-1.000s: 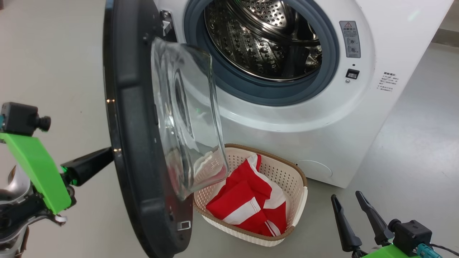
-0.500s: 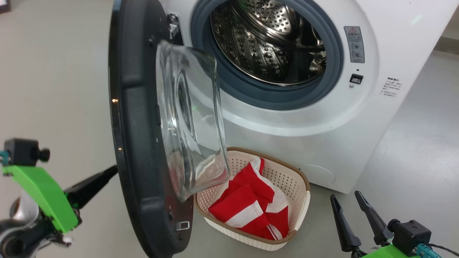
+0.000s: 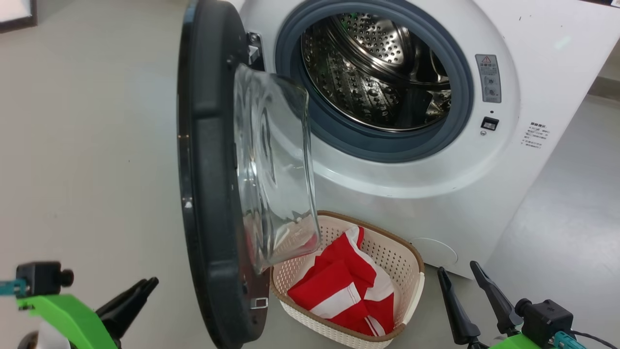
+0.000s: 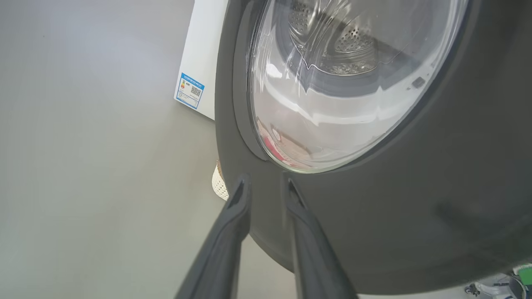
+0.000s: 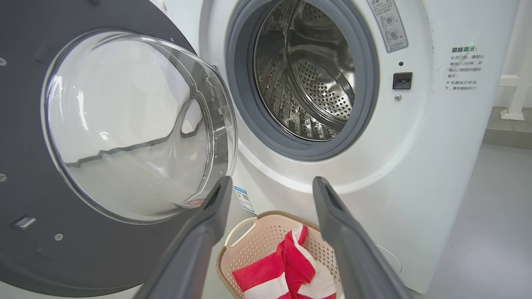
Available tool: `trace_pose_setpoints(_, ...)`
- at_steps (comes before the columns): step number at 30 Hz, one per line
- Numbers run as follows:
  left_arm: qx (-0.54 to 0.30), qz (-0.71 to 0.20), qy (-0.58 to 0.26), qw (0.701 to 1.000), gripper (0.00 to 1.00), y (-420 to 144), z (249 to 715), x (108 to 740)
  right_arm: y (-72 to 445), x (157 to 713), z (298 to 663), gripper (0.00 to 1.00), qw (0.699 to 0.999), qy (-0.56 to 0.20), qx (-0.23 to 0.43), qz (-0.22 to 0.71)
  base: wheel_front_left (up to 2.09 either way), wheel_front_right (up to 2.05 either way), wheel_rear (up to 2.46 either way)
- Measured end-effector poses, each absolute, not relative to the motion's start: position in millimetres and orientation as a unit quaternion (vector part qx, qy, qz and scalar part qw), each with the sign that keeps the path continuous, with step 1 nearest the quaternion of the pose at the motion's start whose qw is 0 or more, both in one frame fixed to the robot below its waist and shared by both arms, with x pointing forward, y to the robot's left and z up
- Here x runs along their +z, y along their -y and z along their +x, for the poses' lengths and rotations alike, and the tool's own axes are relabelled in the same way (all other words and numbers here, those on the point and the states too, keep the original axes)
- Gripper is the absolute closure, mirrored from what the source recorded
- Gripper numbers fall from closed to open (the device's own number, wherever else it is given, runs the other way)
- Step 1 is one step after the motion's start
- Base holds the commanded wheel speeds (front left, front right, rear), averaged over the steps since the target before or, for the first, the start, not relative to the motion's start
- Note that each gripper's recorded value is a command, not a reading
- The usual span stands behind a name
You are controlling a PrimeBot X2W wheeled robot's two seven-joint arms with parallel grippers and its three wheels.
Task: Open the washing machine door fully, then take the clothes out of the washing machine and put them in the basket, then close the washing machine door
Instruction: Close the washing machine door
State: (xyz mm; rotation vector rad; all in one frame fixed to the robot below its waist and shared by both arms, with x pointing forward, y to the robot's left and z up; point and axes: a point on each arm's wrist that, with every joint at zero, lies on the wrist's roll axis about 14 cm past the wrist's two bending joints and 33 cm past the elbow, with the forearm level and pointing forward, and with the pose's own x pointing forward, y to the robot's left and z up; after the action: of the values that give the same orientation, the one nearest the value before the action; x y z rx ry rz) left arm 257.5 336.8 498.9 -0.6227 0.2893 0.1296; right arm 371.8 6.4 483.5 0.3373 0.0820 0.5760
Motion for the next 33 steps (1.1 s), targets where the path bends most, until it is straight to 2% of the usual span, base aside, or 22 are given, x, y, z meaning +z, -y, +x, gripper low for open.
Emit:
trace_pose_setpoints(3,0.076,-0.303,-0.134,0.94,0.48,-339.1,252.0,492.8,-8.0,484.3,371.2,0.0,0.943,-0.04,0.285,0.165,0.0,0.0,0.0)
trace_pose_setpoints(6,0.091,-0.303,-0.123,0.94,0.24,-339.6,245.7,484.6,-9.4,483.6,370.1,0.0,0.943,-0.041,0.287,0.164,0.0,0.0,0.0)
trace_pose_setpoints(10,0.122,-0.294,-0.112,0.941,0.0,-347.8,235.5,471.7,-9.2,479.6,367.7,0.0,0.942,-0.048,0.288,0.164,0.0,0.0,0.0)
trace_pose_setpoints(18,0.165,-0.289,-0.077,0.94,0.0,-350.0,224.0,453.7,-9.4,477.0,366.4,0.0,0.942,-0.052,0.289,0.163,0.0,0.0,0.0)
trace_pose_setpoints(26,0.18,-0.228,-0.059,0.955,0.0,-345.1,219.9,443.0,-9.2,476.1,366.6,0.0,0.942,-0.053,0.289,0.163,0.0,0.0,0.0)
trace_pose_setpoints(33,0.21,-0.129,0.013,0.969,0.0,-362.2,230.8,488.1,-9.1,474.6,367.9,0.0,0.942,-0.055,0.288,0.163,0.0,0.0,0.0)
